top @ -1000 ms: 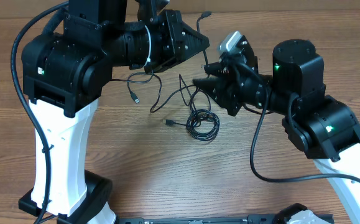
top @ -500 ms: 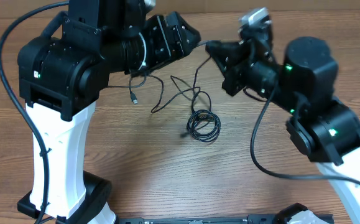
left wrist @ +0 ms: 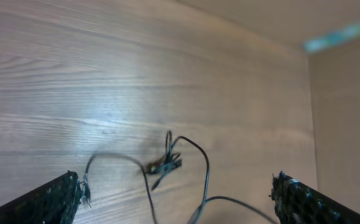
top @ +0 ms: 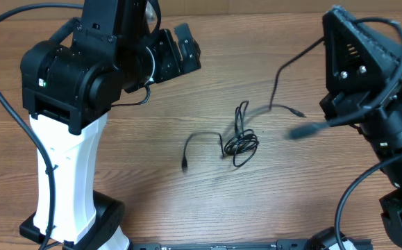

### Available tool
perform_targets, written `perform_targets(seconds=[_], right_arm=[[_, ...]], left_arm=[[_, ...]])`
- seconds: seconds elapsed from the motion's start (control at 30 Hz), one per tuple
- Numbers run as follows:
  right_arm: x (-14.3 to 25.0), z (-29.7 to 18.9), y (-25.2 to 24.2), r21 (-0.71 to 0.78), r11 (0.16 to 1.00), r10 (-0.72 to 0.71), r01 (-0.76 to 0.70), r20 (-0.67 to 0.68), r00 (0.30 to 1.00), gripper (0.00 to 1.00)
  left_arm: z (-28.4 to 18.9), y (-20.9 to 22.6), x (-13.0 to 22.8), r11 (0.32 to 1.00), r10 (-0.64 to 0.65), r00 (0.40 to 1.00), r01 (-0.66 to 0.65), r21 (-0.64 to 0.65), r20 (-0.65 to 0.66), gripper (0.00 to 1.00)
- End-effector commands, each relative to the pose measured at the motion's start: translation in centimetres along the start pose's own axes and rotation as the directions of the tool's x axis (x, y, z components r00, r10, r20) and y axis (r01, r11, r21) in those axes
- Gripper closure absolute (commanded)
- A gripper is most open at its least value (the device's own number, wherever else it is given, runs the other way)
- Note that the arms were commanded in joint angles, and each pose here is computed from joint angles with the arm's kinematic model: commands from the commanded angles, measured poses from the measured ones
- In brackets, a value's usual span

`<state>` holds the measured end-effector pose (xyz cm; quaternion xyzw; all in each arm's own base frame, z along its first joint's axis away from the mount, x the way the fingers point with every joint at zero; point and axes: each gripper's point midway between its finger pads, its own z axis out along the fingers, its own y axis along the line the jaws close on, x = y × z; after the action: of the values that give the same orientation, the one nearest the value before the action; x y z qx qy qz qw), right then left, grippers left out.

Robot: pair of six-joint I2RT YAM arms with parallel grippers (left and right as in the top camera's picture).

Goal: Untangle cables

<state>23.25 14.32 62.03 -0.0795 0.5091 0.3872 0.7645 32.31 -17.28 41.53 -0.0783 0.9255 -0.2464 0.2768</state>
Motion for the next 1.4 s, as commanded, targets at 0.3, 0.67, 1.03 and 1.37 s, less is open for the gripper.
perform_targets(seconds=[0.3,0.67,1.03,1.37], right_arm=[[-0.6,0.4,-1.6,0.086,0.993,0.073,-0.077,0.044,0.996,0.96],[0.2,0.4,-1.9,0.101,0.991,0.080,-0.081,0.014,0.997,0.96],[1.2,0.5,-2.4,0.118,0.990,0.085,-0.083,-0.019,0.996,0.96],[2.2,0.6,-2.8,0.137,0.987,0.091,-0.083,-0.055,0.994,0.96]], left_arm=[[6.0,-0.3,7.1,0.958,0.286,0.896,-0.264,0.111,-0.340,0.00],[14.3,2.6,11.1,0.989,0.144,0.854,-0.134,0.056,-0.501,0.01],[21.2,4.1,14.2,0.997,-0.022,0.844,0.060,0.053,-0.536,0.00],[23.2,6.4,16.6,0.938,-0.346,0.774,0.305,-0.167,-0.530,0.00]])
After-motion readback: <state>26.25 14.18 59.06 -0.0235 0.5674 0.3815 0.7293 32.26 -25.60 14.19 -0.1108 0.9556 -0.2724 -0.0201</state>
